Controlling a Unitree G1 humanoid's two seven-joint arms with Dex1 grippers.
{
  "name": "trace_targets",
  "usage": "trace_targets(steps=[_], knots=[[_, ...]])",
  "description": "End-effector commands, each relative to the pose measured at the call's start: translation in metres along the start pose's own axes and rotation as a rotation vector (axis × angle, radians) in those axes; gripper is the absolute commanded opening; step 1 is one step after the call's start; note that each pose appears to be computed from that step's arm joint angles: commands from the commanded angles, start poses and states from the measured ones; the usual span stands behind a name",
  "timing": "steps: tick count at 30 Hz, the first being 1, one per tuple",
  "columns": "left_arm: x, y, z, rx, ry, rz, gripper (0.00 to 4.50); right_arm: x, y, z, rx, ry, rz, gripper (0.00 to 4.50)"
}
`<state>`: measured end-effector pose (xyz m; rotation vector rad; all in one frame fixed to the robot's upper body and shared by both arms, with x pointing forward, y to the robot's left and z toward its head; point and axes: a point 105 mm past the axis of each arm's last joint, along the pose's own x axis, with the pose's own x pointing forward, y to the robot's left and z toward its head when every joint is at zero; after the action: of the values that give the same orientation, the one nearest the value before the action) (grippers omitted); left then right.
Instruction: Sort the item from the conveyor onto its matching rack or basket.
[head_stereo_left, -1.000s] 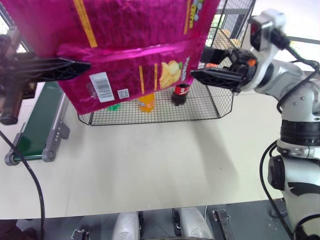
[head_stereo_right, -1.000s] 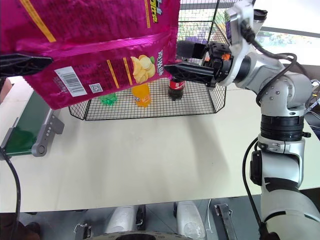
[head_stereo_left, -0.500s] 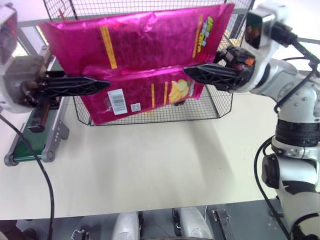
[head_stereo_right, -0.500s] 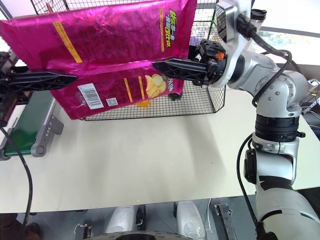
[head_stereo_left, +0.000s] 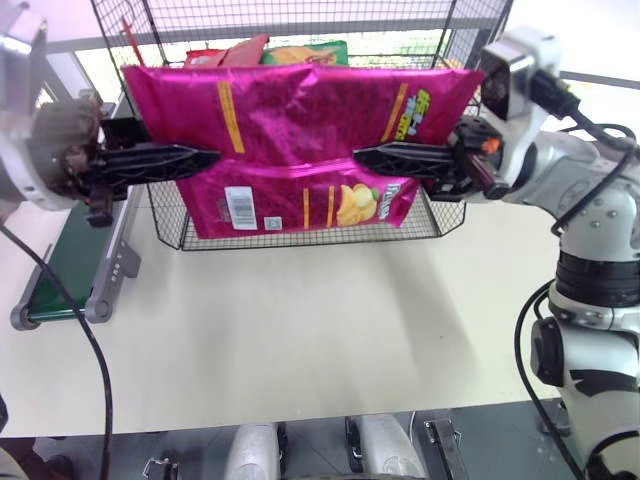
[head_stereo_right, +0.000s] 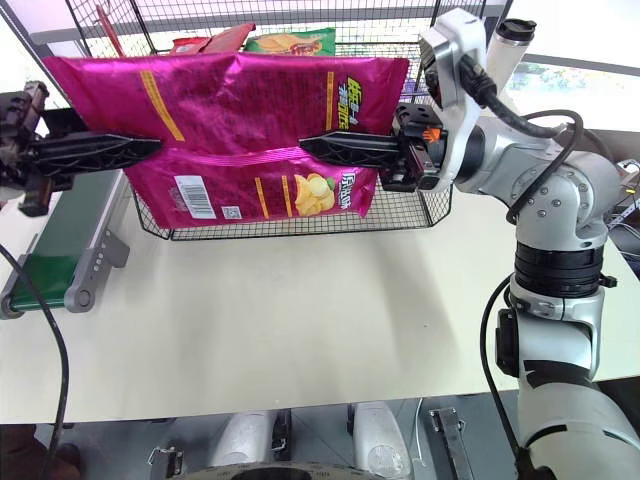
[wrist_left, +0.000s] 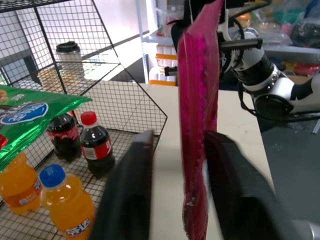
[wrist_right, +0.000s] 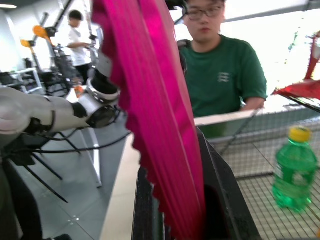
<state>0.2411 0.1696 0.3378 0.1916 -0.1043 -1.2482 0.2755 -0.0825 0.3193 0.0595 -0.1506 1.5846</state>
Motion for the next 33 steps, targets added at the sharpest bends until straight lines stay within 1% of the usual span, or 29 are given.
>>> trace_targets(steps=[1,3,4,8,12,15,18,20,22,24,26,28,29,31,33], knots=[[-0.004,0.003,0.005,0.056,-0.018,0.059,3.57,-0.006,-0.004,0.013,-0.103,-0.009,-0.090,0.00],[-0.008,0.015,0.005,0.111,-0.026,0.161,4.42,-0.013,-0.010,0.016,-0.145,-0.003,-0.161,0.00],[-0.013,0.020,0.003,0.116,-0.015,0.198,4.48,-0.019,-0.014,0.020,-0.181,0.007,-0.213,0.00],[-0.034,0.029,-0.003,0.119,0.003,0.305,4.48,-0.049,-0.019,0.038,-0.344,0.083,-0.392,0.00],[-0.051,0.017,-0.018,0.030,0.012,0.296,4.48,-0.076,-0.012,0.066,-0.494,0.121,-0.545,0.00],[-0.050,0.017,-0.029,0.001,0.006,0.309,4.48,-0.088,-0.014,0.088,-0.661,0.111,-0.678,0.00],[-0.040,0.024,-0.037,0.025,0.013,0.340,4.48,-0.091,-0.027,0.097,-0.913,0.179,-0.818,0.00],[-0.031,0.024,-0.042,0.033,0.019,0.328,4.48,-0.083,-0.034,0.093,-1.071,0.237,-0.840,0.00],[-0.023,0.020,-0.044,0.030,0.012,0.301,4.48,-0.075,-0.041,0.085,-1.178,0.275,-0.852,0.00],[-0.019,0.018,-0.043,0.032,-0.001,0.291,4.48,-0.072,-0.046,0.079,-1.230,0.295,-0.844,0.00],[-0.018,0.017,-0.041,0.028,-0.025,0.297,4.48,-0.077,-0.055,0.077,-1.316,0.333,-0.894,0.00],[-0.018,0.015,-0.043,0.023,-0.033,0.304,4.48,-0.076,-0.067,0.065,-1.422,0.436,-0.894,0.00],[-0.017,0.014,-0.044,0.022,-0.033,0.306,4.48,-0.074,-0.072,0.059,-1.447,0.468,-0.882,0.00],[-0.016,0.011,-0.045,0.021,-0.040,0.313,4.48,-0.075,-0.090,0.046,-1.495,0.578,-0.899,0.00],[-0.016,0.008,-0.046,0.018,-0.048,0.324,4.48,-0.080,-0.103,0.048,-1.613,0.689,-0.958,0.00]])
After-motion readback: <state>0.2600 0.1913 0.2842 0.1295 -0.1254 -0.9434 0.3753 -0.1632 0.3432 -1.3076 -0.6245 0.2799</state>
